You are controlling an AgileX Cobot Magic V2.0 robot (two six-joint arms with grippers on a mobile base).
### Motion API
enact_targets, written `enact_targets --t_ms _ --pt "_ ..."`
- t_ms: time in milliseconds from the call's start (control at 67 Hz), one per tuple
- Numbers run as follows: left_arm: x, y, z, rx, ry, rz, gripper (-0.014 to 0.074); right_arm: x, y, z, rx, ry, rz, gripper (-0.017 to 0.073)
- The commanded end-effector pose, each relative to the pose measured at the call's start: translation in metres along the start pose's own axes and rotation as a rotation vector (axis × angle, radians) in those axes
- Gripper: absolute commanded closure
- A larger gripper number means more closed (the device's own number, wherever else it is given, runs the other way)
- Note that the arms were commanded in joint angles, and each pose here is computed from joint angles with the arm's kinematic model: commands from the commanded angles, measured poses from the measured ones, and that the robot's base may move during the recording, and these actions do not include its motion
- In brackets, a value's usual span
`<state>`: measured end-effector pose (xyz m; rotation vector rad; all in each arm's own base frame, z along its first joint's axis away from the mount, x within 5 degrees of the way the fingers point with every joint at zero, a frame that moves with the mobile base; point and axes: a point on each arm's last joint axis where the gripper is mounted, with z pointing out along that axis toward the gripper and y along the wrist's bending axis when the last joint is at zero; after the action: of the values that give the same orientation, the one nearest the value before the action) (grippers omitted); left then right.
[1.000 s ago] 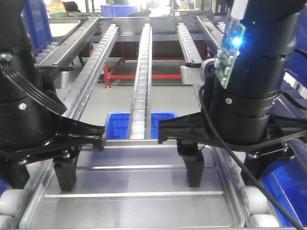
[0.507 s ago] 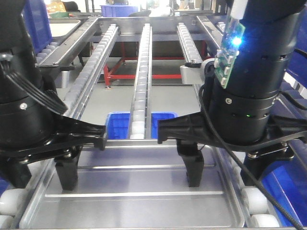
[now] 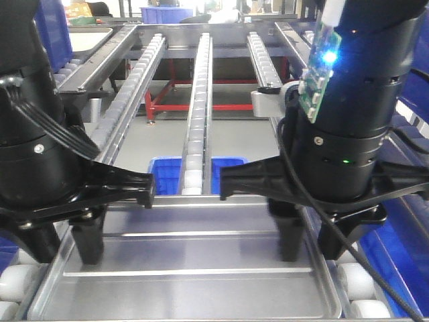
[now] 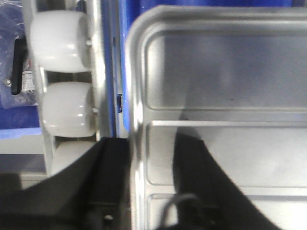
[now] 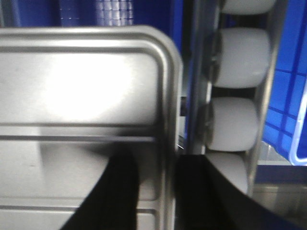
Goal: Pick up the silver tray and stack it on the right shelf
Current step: 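Close both grippers on the opposite rims of the silver tray, then lift the silver tray with both grippers and pull it toward the robot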
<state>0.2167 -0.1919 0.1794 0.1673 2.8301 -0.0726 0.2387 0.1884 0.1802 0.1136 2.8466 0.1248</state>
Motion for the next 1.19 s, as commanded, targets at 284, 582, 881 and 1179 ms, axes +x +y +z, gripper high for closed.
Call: enact_targets --t_ms 284,582,881,1179 --pt "-0.006 -0.006 -0.008 0.050 -0.021 -0.044 0.0694 -0.010 0.006 -0.016 -0.063 -0.066 0.002 0.0489" --pt "-0.006 -0.005 -0.008 0.048 -0.024 -0.039 0.0694 -0.009 0.006 -0.016 -0.059 -0.063 0.002 0.0489" --pt "-0.012 -0.006 -0.018 0.028 -0.020 -0.043 0.0694 -0.014 0.006 -0.026 -0.049 -0.058 0.023 0.0489" --pt "-0.020 -0.002 -0.065 0.064 -0.081 -0.060 0.0694 -0.020 0.005 -0.060 -0.077 -0.094 0.049 0.0489"
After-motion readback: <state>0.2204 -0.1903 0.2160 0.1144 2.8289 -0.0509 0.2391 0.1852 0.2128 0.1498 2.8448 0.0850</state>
